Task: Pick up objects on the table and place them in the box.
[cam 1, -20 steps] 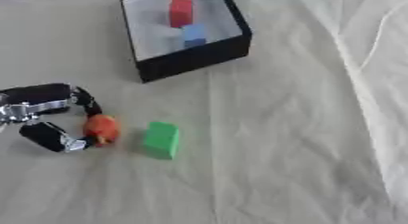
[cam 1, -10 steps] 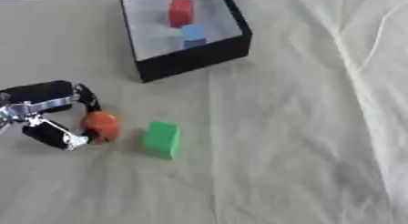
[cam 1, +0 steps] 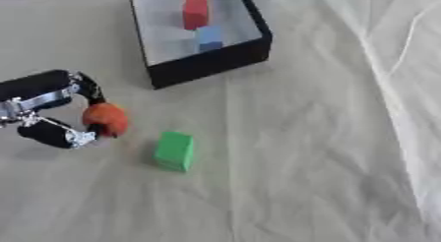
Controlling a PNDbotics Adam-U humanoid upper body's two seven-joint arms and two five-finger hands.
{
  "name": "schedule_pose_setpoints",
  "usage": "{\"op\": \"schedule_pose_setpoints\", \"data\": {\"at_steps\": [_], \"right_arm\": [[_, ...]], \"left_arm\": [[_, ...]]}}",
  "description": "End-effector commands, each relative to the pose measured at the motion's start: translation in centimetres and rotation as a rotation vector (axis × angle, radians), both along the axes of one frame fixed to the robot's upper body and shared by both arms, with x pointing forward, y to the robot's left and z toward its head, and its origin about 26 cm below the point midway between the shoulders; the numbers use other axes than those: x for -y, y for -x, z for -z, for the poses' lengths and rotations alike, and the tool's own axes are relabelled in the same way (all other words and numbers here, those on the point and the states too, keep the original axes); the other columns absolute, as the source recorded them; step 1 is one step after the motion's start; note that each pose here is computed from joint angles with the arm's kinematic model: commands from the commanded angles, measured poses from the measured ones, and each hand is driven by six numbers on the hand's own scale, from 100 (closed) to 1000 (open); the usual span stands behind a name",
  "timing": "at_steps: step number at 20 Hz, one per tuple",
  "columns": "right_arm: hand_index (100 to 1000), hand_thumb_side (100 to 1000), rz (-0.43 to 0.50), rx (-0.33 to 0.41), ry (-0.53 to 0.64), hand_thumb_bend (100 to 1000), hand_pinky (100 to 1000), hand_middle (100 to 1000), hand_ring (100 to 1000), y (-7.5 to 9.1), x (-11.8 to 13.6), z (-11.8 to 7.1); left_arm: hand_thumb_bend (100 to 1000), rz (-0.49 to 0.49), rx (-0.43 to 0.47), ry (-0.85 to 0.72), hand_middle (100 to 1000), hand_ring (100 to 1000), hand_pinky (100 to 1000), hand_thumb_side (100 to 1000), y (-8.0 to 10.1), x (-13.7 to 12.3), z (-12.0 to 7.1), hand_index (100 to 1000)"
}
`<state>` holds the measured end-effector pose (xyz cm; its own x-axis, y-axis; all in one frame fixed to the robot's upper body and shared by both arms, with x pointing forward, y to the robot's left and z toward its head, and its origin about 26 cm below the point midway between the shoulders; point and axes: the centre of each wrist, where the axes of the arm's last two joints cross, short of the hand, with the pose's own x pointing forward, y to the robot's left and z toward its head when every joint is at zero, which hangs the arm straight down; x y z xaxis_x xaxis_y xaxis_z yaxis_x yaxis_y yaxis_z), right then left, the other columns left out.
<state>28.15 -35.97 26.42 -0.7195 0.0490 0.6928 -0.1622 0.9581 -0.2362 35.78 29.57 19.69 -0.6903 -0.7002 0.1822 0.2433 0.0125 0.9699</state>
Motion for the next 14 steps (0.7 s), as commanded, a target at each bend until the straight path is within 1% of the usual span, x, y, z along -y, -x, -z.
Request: {"op": "schedule_pose_setpoints", "data": {"at_steps": [1, 3, 5, 7, 8, 11, 14], "right_arm": [[789, 523, 0.007, 0.033, 0.028, 100, 1000, 666, 779, 0.5, 0.1, -1.2], [789, 523, 0.008, 0.035, 0.027, 100, 1000, 667, 778, 0.5, 0.2, -1.3], [789, 523, 0.008, 0.037, 0.026, 100, 1000, 667, 779, 0.5, 0.2, -1.4], [789, 523, 0.006, 0.038, 0.026, 100, 1000, 667, 779, 0.5, 0.2, -1.4], [789, 523, 0.006, 0.039, 0.026, 100, 1000, 667, 779, 0.5, 0.2, -1.5], [789, 523, 0.005, 0.046, 0.023, 100, 1000, 667, 779, 0.5, 0.3, -1.7], [790, 523, 0.000, 0.056, 0.014, 100, 1000, 668, 780, 0.6, 0.3, -2.0]], "left_arm": [[100, 0.003, 0.103, 0.031, 422, 574, 709, 194, 0.6, -0.7, -3.4, 557], [100, 0.016, 0.153, 0.057, 420, 572, 706, 183, 0.9, -0.8, -5.0, 554], [100, 0.035, 0.209, 0.091, 415, 569, 708, 169, 1.1, -0.7, -7.0, 550], [100, 0.054, 0.261, 0.121, 415, 569, 711, 159, 1.1, -0.4, -8.9, 549], [100, 0.058, 0.273, 0.138, 415, 569, 711, 159, 1.0, -0.4, -9.5, 549], [100, 0.067, 0.277, 0.181, 410, 565, 712, 166, 0.1, -0.1, -11.2, 546], [100, 0.091, 0.243, 0.208, 416, 570, 716, 176, -1.9, 0.4, -12.6, 551]]}}
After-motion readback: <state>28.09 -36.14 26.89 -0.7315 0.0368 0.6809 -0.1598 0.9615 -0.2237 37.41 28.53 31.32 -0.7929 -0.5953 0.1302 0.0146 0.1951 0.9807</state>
